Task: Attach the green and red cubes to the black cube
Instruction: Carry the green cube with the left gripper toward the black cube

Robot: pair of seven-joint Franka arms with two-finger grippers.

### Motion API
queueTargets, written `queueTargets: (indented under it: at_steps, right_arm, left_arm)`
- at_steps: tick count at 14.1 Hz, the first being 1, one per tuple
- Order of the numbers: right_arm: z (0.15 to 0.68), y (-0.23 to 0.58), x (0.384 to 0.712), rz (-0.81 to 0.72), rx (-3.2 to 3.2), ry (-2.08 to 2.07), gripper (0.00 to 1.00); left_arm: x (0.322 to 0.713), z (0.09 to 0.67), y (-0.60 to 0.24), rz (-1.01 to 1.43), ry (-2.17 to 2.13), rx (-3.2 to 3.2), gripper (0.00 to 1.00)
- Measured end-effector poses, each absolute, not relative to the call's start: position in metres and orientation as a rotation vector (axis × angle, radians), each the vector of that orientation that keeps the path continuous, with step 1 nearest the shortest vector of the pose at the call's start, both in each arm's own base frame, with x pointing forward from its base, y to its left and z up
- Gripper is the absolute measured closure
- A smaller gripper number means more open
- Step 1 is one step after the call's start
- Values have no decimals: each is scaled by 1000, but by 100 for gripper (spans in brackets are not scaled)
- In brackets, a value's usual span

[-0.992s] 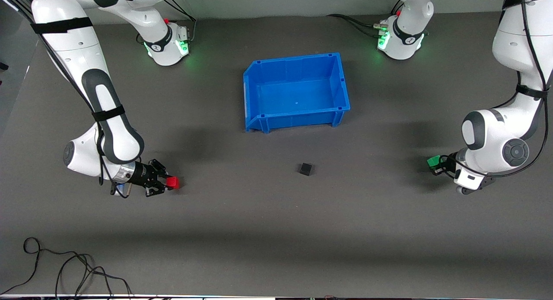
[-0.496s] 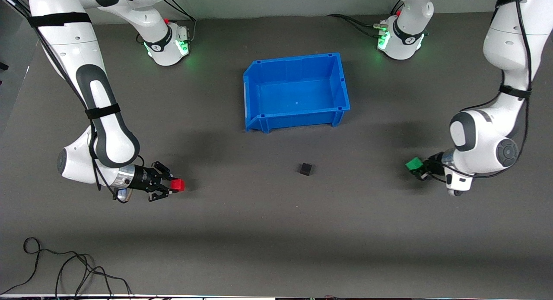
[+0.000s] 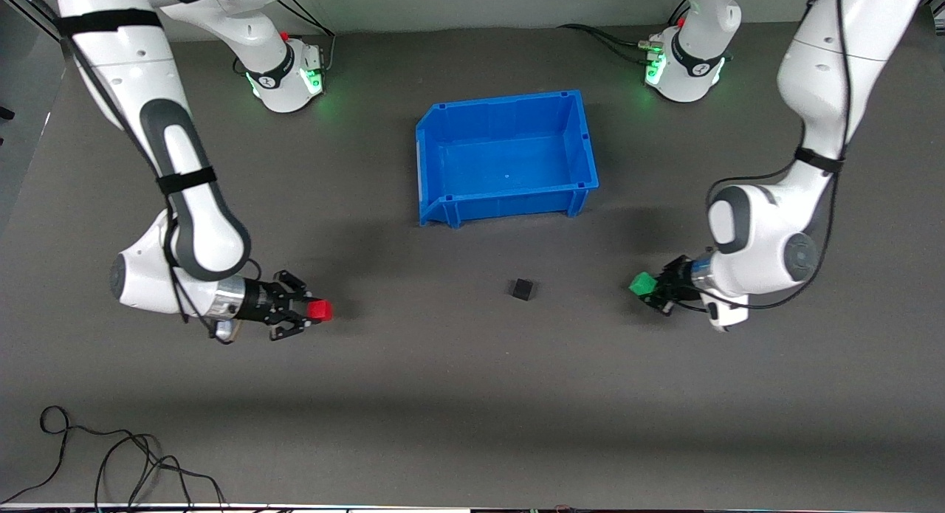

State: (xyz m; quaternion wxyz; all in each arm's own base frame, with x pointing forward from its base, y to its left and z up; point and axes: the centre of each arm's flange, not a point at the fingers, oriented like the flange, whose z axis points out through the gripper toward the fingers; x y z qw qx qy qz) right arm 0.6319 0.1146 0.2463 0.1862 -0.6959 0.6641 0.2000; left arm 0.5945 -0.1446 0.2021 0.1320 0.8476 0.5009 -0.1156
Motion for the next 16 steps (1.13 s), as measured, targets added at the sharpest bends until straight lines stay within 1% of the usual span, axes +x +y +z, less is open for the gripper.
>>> queueTargets:
  at_steps: [2,4,10,16]
  right_arm:
    - [250,130,629,573,-1961,1874,60]
    - [250,126,630,570,-1956,1882,60]
    - [250,122,630,567,-1952,1888,60]
    - [256,137,632,565,-1967,1857,60]
  left_arm:
    - [591,205,-189,-326,1530,2414,61]
    - [594,209,-217,-334,1603,2363,61]
    - [606,202,-265,-327,1755,2282,61]
    - [609,190,-312,-353,1831,2221,61]
